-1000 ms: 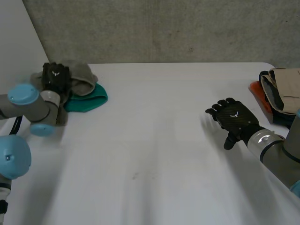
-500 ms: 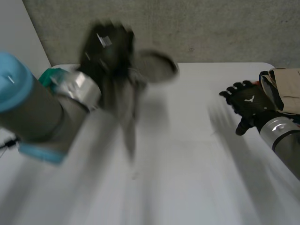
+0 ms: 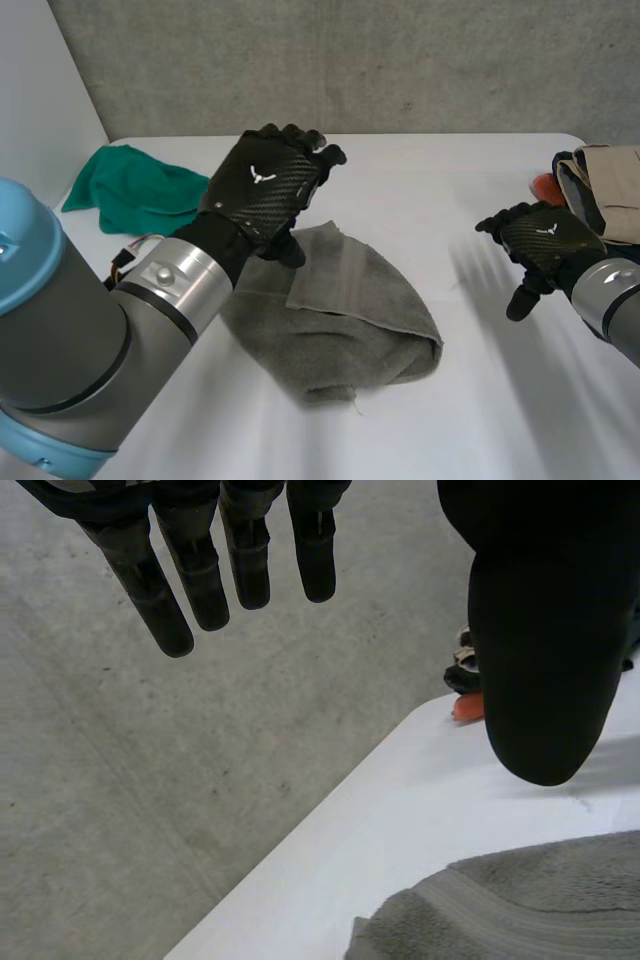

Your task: Fold the laundry.

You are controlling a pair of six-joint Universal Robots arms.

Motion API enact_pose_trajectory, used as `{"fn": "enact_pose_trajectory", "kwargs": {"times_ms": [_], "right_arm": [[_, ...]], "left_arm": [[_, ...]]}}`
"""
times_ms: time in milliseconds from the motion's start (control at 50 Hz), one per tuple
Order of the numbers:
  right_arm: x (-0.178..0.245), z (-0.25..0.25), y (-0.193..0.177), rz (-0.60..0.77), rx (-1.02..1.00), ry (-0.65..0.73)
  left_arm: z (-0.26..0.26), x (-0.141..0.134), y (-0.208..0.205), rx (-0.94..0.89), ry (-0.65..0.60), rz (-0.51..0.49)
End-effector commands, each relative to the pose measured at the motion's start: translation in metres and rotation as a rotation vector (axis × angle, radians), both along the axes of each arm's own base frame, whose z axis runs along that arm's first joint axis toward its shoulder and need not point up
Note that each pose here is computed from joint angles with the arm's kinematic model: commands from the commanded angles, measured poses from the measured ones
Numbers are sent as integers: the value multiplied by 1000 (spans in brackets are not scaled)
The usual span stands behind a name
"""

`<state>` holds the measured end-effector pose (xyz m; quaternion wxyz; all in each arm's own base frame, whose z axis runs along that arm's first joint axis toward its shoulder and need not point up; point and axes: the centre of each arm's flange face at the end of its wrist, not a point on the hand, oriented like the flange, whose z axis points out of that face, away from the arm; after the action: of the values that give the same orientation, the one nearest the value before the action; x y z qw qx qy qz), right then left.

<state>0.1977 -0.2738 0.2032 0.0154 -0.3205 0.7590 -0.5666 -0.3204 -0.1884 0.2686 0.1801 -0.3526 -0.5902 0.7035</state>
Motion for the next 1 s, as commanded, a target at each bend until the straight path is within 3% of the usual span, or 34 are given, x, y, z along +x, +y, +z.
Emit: {"fn": "enact_pose_trajectory", "kwargs": {"times_ms": [20,180,280,380,680,880,1000], "right_arm": [[8,-6,30,-71,237,-203],[28,-34,54,-16,271,-248],[34,-52,57,-6,266,-227],[37,-59,59,-26,256,-195],[35,-57,53,-26,211,-154],[36,-57,54,-25,209,-150],[36,-56,53,-26,206,-151]], "left_arm": [[-53,-2,0,159,-154,-7],[-88,-30,-26,96,-236,-31],[-103,-56,-35,60,-259,-69],[-116,-65,-48,53,-272,-69],[-134,-68,-54,114,-337,-74],[-138,-68,-50,57,-476,-102],[-105,-70,-47,20,-417,-93]]}}
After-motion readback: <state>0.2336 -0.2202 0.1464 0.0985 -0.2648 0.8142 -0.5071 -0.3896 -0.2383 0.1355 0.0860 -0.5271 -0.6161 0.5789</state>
